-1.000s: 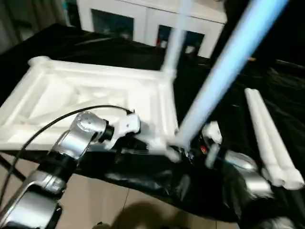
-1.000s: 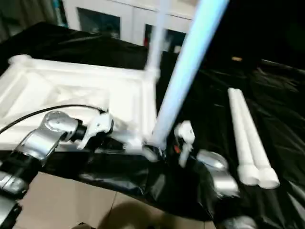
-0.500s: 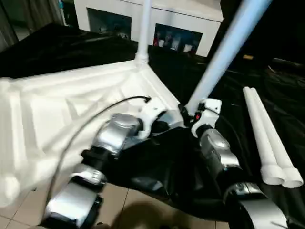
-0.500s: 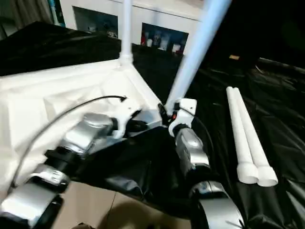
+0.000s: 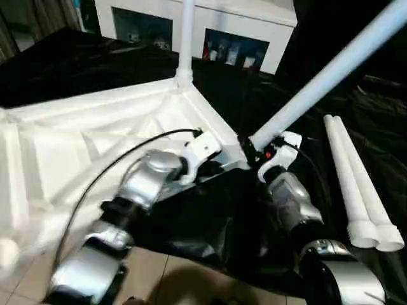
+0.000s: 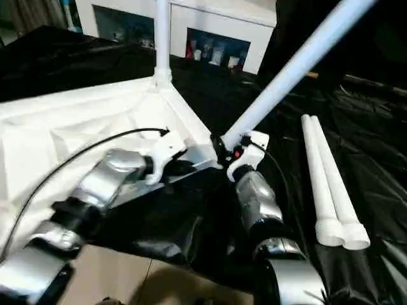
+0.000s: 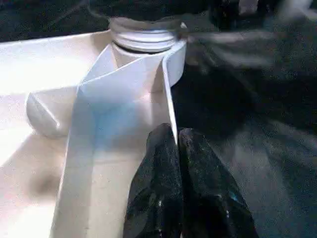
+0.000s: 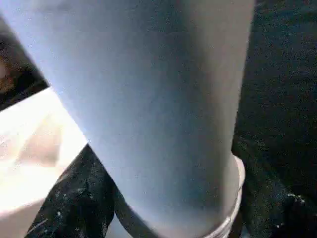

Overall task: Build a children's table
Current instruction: Insert table leg to table base

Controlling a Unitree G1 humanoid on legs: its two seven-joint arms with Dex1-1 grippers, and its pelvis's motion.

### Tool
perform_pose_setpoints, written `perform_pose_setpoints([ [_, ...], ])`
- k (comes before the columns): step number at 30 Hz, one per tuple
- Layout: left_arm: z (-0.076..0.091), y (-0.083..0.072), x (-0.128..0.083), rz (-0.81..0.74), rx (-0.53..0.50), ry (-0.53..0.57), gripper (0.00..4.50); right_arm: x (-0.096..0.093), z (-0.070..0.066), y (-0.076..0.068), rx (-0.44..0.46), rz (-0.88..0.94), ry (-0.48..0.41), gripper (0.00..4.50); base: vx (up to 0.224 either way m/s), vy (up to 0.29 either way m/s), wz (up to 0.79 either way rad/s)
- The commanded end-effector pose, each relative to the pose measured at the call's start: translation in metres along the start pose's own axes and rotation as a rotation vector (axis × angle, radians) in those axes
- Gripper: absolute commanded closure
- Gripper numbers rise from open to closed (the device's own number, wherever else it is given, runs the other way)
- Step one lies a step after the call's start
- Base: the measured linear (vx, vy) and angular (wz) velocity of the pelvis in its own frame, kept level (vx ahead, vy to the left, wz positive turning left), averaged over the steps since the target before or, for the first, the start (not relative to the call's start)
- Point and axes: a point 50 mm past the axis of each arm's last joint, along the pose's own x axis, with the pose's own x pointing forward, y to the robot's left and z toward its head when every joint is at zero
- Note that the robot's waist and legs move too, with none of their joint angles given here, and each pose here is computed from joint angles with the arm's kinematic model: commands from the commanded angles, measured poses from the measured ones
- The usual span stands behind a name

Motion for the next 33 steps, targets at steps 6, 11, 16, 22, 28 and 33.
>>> perform_pose_setpoints([
  [6,0.013,0.002,-0.013,-0.257,0.241,-0.008,4.5,-0.046,0.026,-0.011,-0.07,0.259,0.083,1.73,0.0,0.0,0.0],
  [11,0.029,0.015,-0.023,-0.203,0.251,-0.125,4.06,-0.067,0.044,0.001,-0.089,0.356,0.058,1.73,0.0,0.0,0.0],
  [16,0.044,0.024,-0.04,-0.195,0.151,-0.27,3.77,-0.072,0.053,0.015,-0.109,0.396,0.034,1.73,0.0,0.0,0.0],
  [22,0.08,0.034,-0.059,-0.143,-0.047,-0.593,3.33,-0.065,0.05,0.029,-0.158,0.406,0.094,1.73,0.0,0.0,0.0],
  [28,0.101,0.009,-0.042,-0.246,-0.151,-0.734,2.73,-0.058,0.041,0.041,-0.167,0.417,0.202,1.73,0.0,0.0,0.0],
  [33,0.105,-0.005,-0.027,-0.292,-0.176,-0.72,2.31,-0.059,0.039,0.057,-0.167,0.482,0.274,1.73,0.0,0.0,0.0],
])
